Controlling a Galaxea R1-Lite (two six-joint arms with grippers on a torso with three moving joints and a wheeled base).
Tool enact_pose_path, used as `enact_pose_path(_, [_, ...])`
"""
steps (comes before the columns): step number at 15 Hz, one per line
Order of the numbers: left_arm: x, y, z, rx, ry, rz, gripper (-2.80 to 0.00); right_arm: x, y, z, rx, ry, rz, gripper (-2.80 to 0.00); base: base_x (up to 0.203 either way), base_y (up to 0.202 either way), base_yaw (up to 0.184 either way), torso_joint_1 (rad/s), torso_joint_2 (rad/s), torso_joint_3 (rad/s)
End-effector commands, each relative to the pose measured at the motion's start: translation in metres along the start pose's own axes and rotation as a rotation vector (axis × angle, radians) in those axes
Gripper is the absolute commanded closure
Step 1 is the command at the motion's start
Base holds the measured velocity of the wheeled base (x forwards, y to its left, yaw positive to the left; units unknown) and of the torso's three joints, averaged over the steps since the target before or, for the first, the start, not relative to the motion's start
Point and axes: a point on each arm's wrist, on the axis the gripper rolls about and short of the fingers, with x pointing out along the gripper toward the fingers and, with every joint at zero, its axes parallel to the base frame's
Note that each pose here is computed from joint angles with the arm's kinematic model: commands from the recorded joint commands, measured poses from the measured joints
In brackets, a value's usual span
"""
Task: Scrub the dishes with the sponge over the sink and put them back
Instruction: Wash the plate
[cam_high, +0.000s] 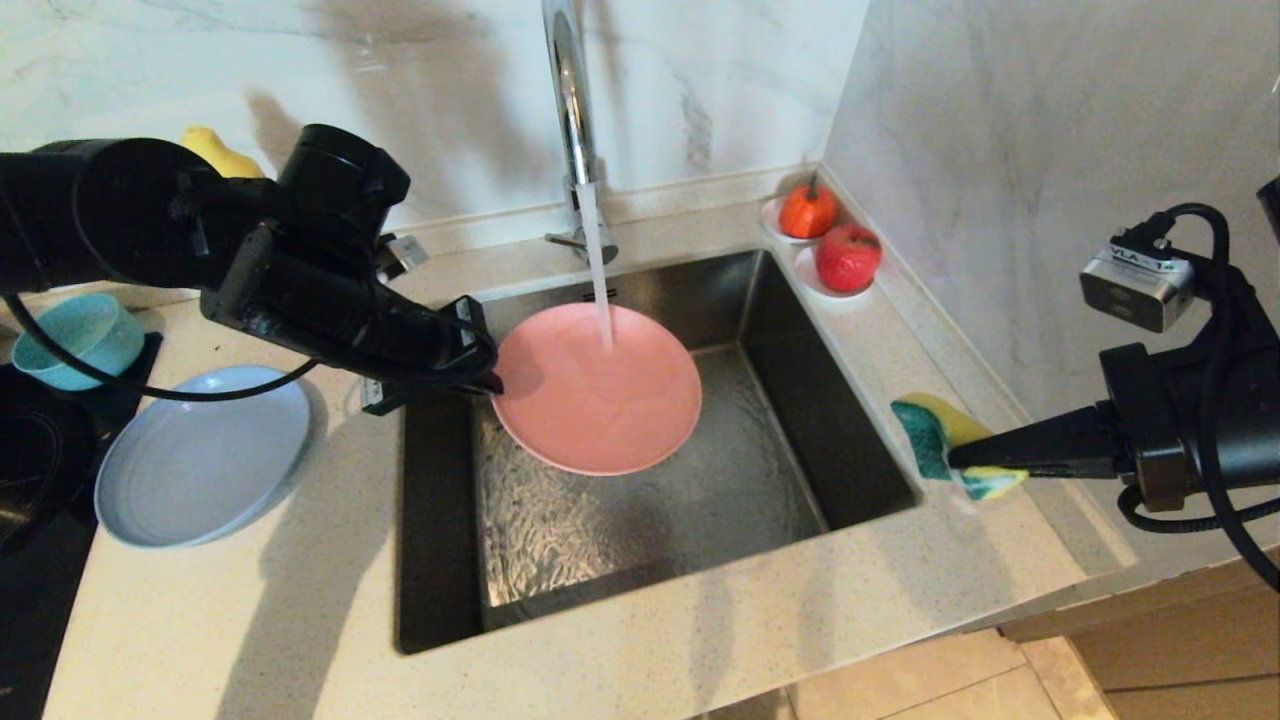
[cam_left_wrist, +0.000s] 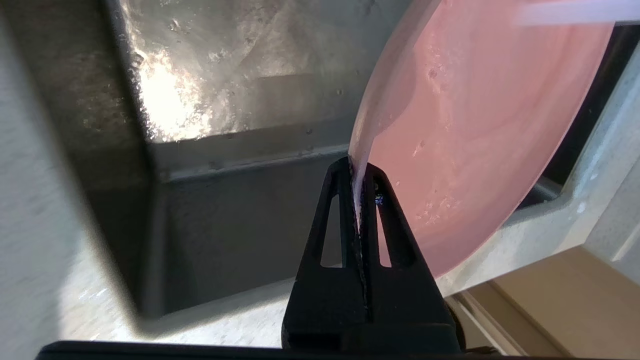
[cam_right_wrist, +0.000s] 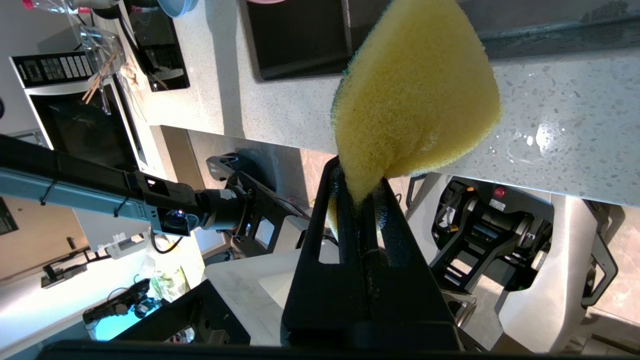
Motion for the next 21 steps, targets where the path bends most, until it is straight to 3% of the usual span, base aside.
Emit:
enact_pose_path(1, [0.021,-0.004,-0.003,0.0,0.038,0.003,0.0,0.002,-0.001,0.0,0.007,0.008,0.0,0.0,0.0,0.0,0.0,0.0,0.0,0.0])
enact_pose_path(5, [0.045,-0.014,-0.018,0.03,0.106,0.006,0.0,0.004,-0.005,0.003,-0.009,0.01,-0.006,0.0,0.0,0.0,0.0,0.0,0.0,0.0])
enact_pose_path(10, [0.038,-0.011,-0.03,0.03,0.102,0.072,0.0,0.0,-0.006,0.002,-0.003,0.004,-0.006,0.0,0.0,0.0,0.0,0.0,0.0,0.0])
enact_pose_path(13, [0.017,-0.002,-0.03,0.03,-0.005,0.199,0.0,0.0,-0.008,-0.001,0.002,0.009,-0.009,0.0,0.0,0.0,0.0,0.0,0.0,0.0])
enact_pose_path(16, [-0.014,-0.001,-0.023,0.03,-0.157,0.235,0.0,-0.001,-0.009,-0.006,0.008,0.017,-0.011,0.0,0.0,0.0,0.0,0.0,0.0,0.0])
enact_pose_path(19, [-0.033,0.007,-0.021,0.103,-0.294,0.353,0.0,-0.006,-0.007,-0.009,0.003,0.01,-0.006,0.0,0.0,0.0,0.0,0.0,0.0,0.0])
enact_pose_path(21, [-0.047,0.011,-0.023,0.127,-0.384,0.355,0.0,-0.01,-0.005,-0.011,0.003,0.005,-0.004,0.0,0.0,0.0,0.0,0.0,0.0,0.0])
